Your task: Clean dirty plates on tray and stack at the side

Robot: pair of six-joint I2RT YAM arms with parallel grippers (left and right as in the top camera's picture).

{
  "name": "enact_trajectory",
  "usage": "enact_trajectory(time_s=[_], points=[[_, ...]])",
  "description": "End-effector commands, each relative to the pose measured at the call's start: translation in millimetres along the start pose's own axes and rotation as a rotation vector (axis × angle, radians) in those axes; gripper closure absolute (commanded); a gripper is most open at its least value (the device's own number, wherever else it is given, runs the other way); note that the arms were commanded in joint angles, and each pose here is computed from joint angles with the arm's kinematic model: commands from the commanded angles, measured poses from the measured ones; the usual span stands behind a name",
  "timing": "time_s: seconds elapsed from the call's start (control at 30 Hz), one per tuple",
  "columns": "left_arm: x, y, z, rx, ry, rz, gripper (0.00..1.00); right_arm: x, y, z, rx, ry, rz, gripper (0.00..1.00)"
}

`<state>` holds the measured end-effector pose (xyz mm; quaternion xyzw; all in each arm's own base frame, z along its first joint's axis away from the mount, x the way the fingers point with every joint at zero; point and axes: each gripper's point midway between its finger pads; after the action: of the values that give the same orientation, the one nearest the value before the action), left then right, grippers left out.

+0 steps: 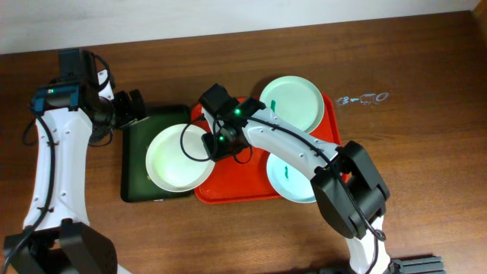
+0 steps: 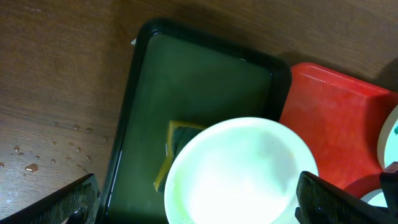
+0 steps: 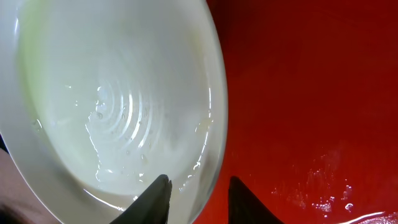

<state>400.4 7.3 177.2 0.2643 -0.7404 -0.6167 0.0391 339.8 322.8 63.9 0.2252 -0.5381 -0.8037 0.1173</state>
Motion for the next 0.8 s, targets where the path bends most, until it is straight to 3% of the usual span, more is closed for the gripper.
enact_trajectory(time_s=[0.0,0.03,0.2,0.23,0.4,0.6,0.77], points=[[-3,9,-3,0.016,-0.018,-0.021,0.01,1,-3,0,0.004,-0.012,0.005,0.68],[-3,8,-3,0.015,-0.018,-0.02,0.01,1,-3,0,0.005,-0.011,0.003,0.69],[-3,9,-3,0.016,-0.018,-0.021,0.01,-1,-4,0,0.003,-0.013,-0.004,0.94],[-3,9,-3,0.017,-0.017,-0.022,0.01,-1,-4,0,0.003,-0.013,-0.005,0.96],[-15,10,11,-0.015,0.011,-0.059,0.01,-4,-2,-6,0.005,-0.049,-0.013,0.96],[-21,25,108,-0.115,0.355,-0.04,0.01,-12,4,-28,0.013,-0.121,-0.036,0.96],[-16,29,129,-0.136,0.41,-0.023,0.01,-19,5,-29,0.008,-0.117,-0.065,0.96]])
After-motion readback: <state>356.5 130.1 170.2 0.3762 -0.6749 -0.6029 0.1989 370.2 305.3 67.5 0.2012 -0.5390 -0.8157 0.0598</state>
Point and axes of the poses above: each gripper's point midway between its finger pads, its own y axis back along the fingers, its own z axis along the line the jaws close on, x = y × z, and after that the axes turned 8 degrees about y, right-handed
